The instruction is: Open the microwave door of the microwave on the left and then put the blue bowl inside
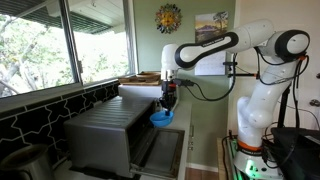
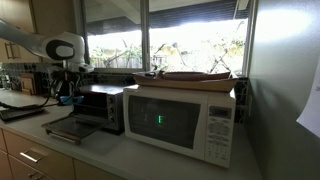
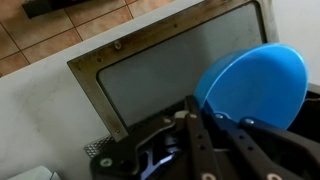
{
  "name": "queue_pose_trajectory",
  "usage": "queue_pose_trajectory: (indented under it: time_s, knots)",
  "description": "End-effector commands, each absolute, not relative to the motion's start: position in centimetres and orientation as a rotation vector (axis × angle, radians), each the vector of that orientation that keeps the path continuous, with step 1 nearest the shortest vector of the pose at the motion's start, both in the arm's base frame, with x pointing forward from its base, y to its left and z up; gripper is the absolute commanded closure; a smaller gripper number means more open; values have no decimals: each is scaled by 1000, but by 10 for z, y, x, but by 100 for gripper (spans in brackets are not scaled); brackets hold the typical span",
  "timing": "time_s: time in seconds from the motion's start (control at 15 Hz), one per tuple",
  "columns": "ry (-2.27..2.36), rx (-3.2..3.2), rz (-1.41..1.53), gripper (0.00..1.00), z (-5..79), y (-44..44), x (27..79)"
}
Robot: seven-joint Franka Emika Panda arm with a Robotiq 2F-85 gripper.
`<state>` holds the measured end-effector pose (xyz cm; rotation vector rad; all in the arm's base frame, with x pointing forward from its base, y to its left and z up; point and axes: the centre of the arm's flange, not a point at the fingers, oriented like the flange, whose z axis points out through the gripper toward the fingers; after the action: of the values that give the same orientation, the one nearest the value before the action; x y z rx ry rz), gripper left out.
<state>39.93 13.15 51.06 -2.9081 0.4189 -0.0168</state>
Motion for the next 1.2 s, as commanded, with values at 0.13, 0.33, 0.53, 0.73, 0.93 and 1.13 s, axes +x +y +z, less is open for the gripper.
queue_pose_trajectory:
  time_s: [0.13, 0.33, 0.53, 0.73, 0.93, 1.13]
  knots:
    - [684, -2848, -64, 96, 468, 120, 415]
    - [800, -2787, -115, 96, 458, 116, 429]
    - [889, -2708, -149, 96, 455, 114, 439]
    - [940, -2642, -168, 96, 453, 109, 445]
    - [983, -2589, -175, 96, 452, 107, 451]
    - [1029, -2537, -185, 96, 449, 109, 457]
